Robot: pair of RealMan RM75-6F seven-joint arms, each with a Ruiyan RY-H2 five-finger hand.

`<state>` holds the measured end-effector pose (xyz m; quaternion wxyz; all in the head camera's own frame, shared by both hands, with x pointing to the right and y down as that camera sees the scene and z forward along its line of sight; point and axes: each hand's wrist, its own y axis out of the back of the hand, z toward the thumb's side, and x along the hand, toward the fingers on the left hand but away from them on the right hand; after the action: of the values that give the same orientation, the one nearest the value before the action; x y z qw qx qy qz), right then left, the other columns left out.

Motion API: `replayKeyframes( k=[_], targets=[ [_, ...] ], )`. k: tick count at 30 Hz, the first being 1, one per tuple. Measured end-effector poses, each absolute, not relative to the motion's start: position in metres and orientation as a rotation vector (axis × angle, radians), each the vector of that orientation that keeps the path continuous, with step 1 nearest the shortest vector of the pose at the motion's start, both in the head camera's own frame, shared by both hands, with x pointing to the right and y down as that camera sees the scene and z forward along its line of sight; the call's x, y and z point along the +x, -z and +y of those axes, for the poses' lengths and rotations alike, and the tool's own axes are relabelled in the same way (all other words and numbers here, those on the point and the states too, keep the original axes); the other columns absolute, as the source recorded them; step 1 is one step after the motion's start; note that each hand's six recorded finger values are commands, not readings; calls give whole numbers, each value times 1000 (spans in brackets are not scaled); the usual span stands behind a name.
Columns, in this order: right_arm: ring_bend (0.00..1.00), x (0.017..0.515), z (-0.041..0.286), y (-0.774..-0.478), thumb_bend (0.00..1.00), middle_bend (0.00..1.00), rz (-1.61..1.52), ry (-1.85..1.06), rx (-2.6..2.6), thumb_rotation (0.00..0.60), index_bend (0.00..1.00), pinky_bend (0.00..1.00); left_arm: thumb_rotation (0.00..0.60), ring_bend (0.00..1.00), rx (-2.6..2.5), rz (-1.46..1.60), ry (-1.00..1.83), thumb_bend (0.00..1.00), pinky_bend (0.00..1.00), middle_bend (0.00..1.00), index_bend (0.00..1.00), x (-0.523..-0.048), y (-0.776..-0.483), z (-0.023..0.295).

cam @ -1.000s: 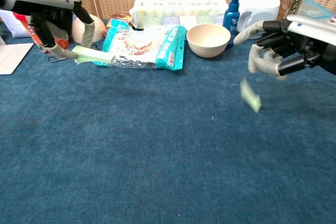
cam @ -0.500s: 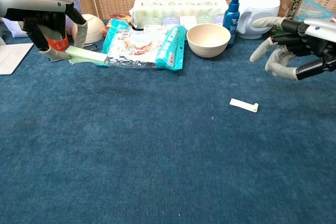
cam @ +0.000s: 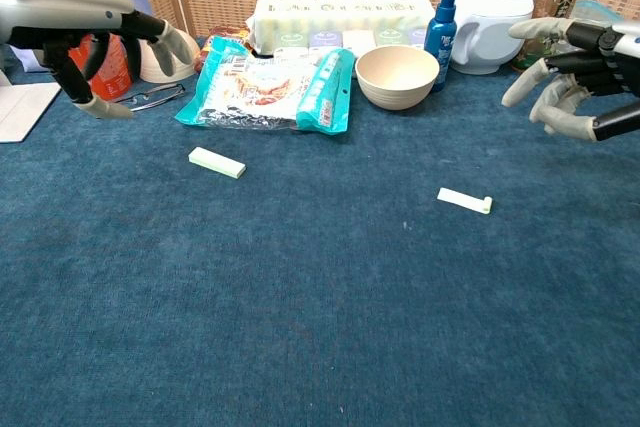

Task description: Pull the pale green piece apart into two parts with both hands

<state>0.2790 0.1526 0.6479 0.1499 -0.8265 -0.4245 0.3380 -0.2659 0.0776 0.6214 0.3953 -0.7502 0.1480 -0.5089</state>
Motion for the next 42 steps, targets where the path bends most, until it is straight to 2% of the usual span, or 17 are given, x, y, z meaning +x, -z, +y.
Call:
replayKeyframes(
  k=[4, 6, 11, 19, 25, 37, 42],
  targets=[
    [362, 284, 151, -646, 471, 383, -1224, -982, -2357, 600, 67, 412, 600, 314, -1896, 445, 1295, 265, 509, 239, 160, -279, -613, 78],
    [326, 286, 149, -645, 471, 365, -1232, -981, -2351, 600, 76, 369, 600, 312, -1883, 490, 1298, 265, 509, 239, 167, -291, -606, 81],
    [268, 295, 145, -643, 471, 324, -1186, -1015, -2266, 600, 92, 311, 600, 309, -1822, 616, 1344, 265, 509, 239, 182, -339, -588, 98],
    [222, 317, 141, -632, 471, 280, -1055, -1131, -1980, 600, 115, 278, 600, 309, -1659, 829, 1486, 265, 509, 239, 195, -435, -548, 156],
    [222, 337, 150, -619, 470, 280, -999, -1236, -1782, 600, 144, 278, 600, 309, -1556, 929, 1576, 264, 509, 239, 196, -480, -527, 196],
    [209, 382, 195, -591, 471, 274, -1033, -1434, -1605, 600, 163, 277, 600, 310, -1469, 1016, 1641, 264, 509, 239, 223, -503, -518, 263],
    [209, 398, 207, -572, 471, 273, -1081, -1471, -1535, 600, 163, 276, 600, 311, -1478, 1030, 1607, 264, 509, 239, 223, -498, -520, 262]
  ],
)
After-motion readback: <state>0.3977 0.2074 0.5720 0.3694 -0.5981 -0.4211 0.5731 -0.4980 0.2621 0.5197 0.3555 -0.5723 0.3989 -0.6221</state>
